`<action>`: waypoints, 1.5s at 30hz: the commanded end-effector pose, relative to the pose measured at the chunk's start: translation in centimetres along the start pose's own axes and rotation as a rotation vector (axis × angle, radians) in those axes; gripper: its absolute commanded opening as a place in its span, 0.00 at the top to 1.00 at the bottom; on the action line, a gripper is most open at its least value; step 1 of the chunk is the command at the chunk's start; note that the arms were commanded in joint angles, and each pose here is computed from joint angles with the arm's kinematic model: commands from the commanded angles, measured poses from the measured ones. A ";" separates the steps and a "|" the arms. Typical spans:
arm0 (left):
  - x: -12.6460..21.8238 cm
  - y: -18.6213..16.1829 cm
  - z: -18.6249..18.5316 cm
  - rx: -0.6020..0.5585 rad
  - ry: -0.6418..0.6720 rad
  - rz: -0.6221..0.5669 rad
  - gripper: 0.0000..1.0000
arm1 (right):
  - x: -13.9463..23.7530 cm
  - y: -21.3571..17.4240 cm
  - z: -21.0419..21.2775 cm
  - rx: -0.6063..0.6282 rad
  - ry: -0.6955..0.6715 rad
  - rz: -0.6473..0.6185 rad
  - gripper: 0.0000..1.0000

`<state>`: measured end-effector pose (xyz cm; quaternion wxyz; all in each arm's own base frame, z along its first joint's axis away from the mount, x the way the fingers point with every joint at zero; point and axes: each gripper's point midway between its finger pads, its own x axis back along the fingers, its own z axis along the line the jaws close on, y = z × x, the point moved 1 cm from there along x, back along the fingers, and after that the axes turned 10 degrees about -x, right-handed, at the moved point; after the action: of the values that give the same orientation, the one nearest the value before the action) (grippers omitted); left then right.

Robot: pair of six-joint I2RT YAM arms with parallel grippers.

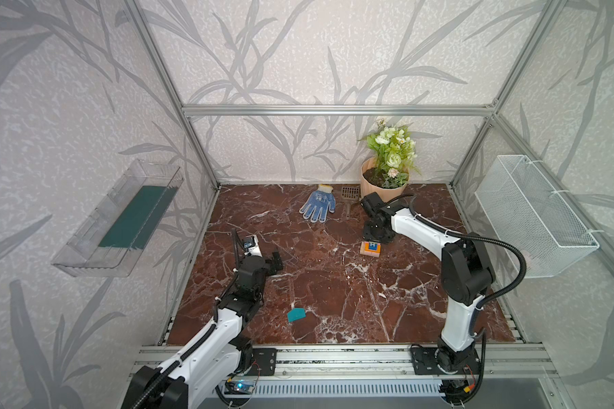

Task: Build the wood block tower
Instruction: 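Move the right gripper back toward the teal block near the robot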

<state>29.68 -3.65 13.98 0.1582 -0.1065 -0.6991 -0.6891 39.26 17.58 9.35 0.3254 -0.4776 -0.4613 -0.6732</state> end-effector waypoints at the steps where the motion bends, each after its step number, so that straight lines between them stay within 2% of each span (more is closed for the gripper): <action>1: 0.1 1.4 0.0 0.003 0.008 -0.038 0.04 | 0.6 0.0 -0.1 0.013 -0.001 -0.009 0.46; 11: 0.1 1.5 -0.1 0.001 0.006 -0.037 0.04 | 2.8 0.1 0.2 0.060 0.042 -0.066 0.33; 20: 0.0 1.4 0.0 0.002 0.011 -0.033 0.04 | 9.8 -0.1 -1.6 0.062 0.196 -0.238 0.23; 23: 0.0 1.4 0.1 0.006 0.019 -0.032 0.04 | 12.4 -1.0 -1.2 0.102 0.326 -0.327 0.22; 28: 0.0 1.3 0.5 0.016 0.041 -0.027 0.04 | 18.8 -5.7 3.4 0.363 0.744 -0.519 0.22; 29: 0.0 1.3 0.5 0.018 0.043 -0.027 0.04 | 19.9 -6.5 3.8 0.399 0.784 -0.566 0.21; 31: 0.1 1.2 0.6 0.021 0.048 -0.030 0.04 | 21.3 -7.5 4.2 0.427 0.828 -0.667 0.11; 33: 0.3 1.2 0.7 0.025 0.050 -0.034 0.04 | 21.5 -8.0 4.6 0.459 0.879 -0.717 0.09; 34: 0.3 1.2 0.8 0.027 0.052 -0.036 0.04 | 21.3 -8.5 5.0 0.494 0.900 -0.722 0.08; 35: 0.4 1.3 0.8 0.029 0.052 -0.040 0.04 | 20.5 -9.5 5.2 0.553 0.913 -0.696 0.01; 37: 0.5 1.3 0.9 0.032 0.054 -0.046 0.04 | 19.7 -12.4 6.4 0.725 1.040 -0.680 0.01; 38: 0.5 1.2 0.9 0.034 0.054 -0.046 0.04 | 19.8 -13.3 6.8 0.759 1.093 -0.665 0.01; 40: 0.6 1.3 1.0 0.035 0.055 -0.049 0.04 | 19.2 -14.2 7.3 0.782 1.104 -0.564 0.01; 45: 0.6 1.2 1.0 0.037 0.057 -0.049 0.04 | 18.3 -18.7 10.5 1.009 1.239 -0.369 0.01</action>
<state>29.50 -2.85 14.96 0.1621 -0.0772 -0.7055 -0.6856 22.70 30.95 19.86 0.5305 0.1712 -0.5436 -0.6275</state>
